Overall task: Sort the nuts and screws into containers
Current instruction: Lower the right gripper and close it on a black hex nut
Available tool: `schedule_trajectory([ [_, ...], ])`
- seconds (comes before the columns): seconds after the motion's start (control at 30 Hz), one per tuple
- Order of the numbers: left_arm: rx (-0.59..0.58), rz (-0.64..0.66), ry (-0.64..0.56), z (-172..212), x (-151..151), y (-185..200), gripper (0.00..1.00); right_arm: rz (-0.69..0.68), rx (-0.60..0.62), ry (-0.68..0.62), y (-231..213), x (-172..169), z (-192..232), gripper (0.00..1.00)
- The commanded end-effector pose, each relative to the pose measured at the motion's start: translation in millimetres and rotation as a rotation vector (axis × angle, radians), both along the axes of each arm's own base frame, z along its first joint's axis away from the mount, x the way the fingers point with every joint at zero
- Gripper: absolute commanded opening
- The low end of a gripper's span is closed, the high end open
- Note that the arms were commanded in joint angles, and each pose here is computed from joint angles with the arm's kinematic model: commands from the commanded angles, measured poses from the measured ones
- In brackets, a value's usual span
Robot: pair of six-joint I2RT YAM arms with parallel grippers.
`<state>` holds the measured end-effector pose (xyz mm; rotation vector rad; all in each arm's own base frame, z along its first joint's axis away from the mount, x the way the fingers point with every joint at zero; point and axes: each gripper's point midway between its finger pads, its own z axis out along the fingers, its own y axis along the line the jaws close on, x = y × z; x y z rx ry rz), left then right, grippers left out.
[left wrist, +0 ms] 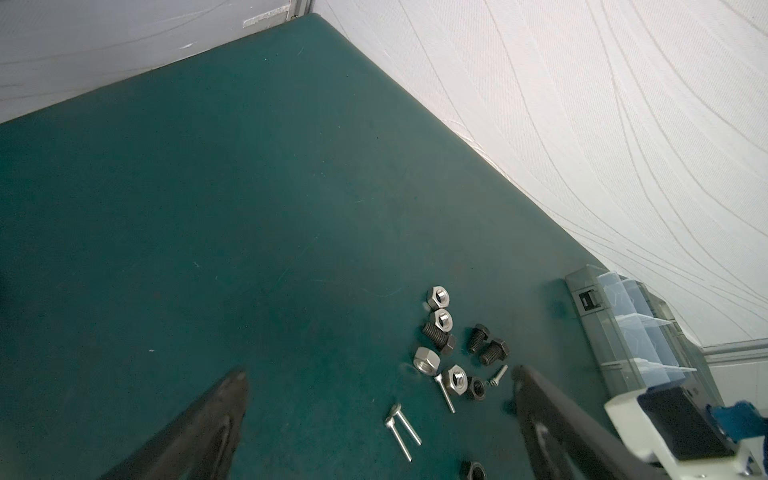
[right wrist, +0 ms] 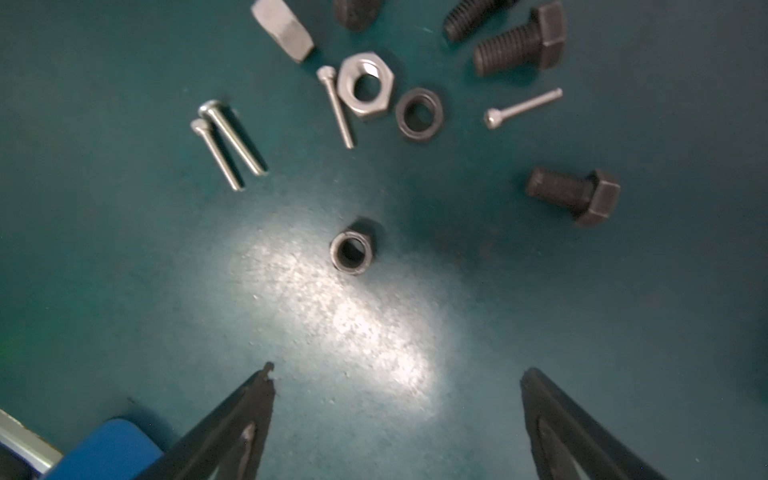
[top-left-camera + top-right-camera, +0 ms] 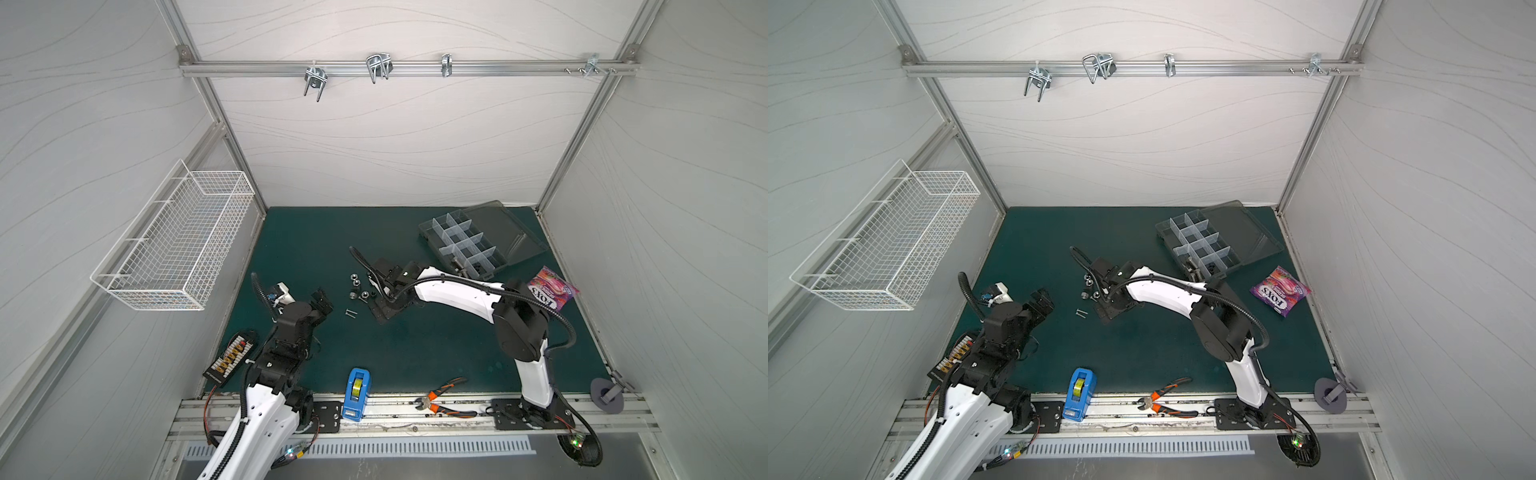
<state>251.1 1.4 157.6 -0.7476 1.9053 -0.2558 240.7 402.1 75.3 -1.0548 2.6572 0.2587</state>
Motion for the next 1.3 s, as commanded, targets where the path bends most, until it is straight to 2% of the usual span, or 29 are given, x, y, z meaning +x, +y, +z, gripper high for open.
schedule_trajectory([
  [0.0, -0.014, 0.039, 0.004, -1, -6, 6, 1.00, 0.049, -0.035, 0.028, 7, -10, -11, 0.90],
  [0.8, -0.029, 0.048, 0.013, -7, -7, 6, 1.00, 0.115, -0.082, 0.035, 34, 2, -43, 0.56],
  [1.27, -0.033, 0.045, 0.018, -10, -8, 5, 0.99, 0.098, -0.082, 0.069, 33, 8, -56, 0.47],
])
